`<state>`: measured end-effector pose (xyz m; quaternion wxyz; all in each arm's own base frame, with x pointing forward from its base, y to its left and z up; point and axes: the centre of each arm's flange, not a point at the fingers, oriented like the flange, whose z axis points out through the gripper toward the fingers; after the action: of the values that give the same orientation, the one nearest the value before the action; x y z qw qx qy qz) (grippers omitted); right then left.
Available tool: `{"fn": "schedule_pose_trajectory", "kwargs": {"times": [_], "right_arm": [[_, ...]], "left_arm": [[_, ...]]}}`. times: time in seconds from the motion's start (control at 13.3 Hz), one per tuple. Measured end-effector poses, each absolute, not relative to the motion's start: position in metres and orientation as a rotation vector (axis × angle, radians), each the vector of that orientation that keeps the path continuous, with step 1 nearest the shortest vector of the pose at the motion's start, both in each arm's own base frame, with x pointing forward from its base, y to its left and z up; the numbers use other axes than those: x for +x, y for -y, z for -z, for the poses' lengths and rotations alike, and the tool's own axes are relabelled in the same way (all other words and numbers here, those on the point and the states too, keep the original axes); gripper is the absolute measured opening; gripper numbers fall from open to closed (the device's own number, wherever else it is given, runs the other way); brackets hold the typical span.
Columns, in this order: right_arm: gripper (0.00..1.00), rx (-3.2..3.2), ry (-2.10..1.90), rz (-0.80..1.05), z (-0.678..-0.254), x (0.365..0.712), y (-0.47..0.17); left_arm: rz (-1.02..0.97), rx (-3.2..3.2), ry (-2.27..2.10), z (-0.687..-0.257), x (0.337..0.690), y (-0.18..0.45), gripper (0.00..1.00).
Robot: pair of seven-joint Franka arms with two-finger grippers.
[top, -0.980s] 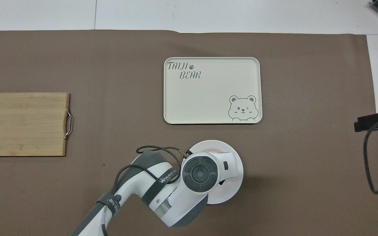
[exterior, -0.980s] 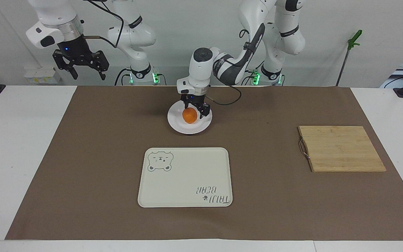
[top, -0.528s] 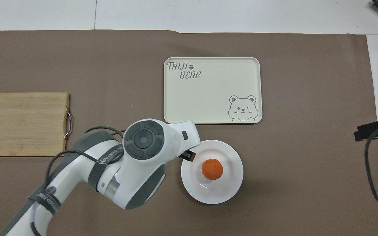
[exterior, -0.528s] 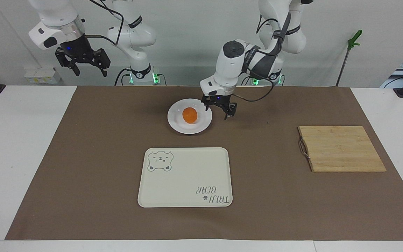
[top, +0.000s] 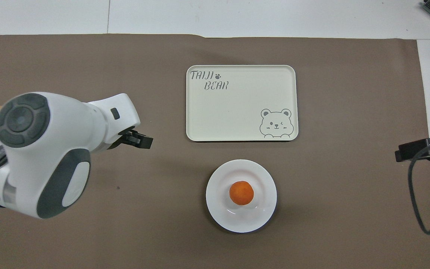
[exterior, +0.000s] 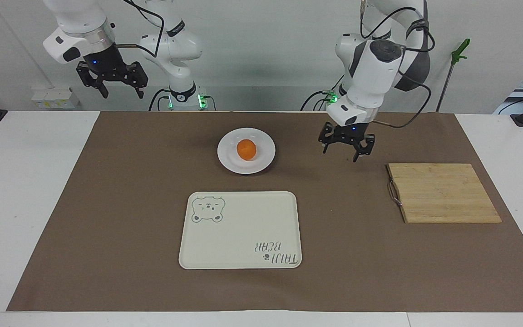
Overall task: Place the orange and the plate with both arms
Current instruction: 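Retract the left gripper while the right gripper reaches toward the plate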
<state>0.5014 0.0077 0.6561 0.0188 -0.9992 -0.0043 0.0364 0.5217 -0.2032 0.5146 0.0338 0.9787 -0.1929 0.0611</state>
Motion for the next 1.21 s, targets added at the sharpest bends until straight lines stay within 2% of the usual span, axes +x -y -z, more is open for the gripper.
{"fn": "schedule_pose_trajectory", "kwargs": {"times": [0.38,0.6,0.9,1.21], "right_arm": [[1.0,-2.878,-0.073,-0.043,-0.577,0.526,-0.038],[1.0,-2.796,-0.12,-0.051,-0.541,0.539,-0.053],[1.0,-2.708,-0.098,-0.075,-0.467,0.55,-0.071],[1.0,-2.627,-0.048,-0.123,-0.409,0.532,-0.092]], "left_arm": [[-0.178,3.037,0.551,-0.615,0.537,0.129,1.0],[-0.15,3.085,0.512,-0.648,0.543,0.091,1.0],[-0.068,3.114,0.522,-0.655,0.553,0.064,1.0],[-0.025,3.116,0.511,-0.649,0.549,0.06,1.0]]}}
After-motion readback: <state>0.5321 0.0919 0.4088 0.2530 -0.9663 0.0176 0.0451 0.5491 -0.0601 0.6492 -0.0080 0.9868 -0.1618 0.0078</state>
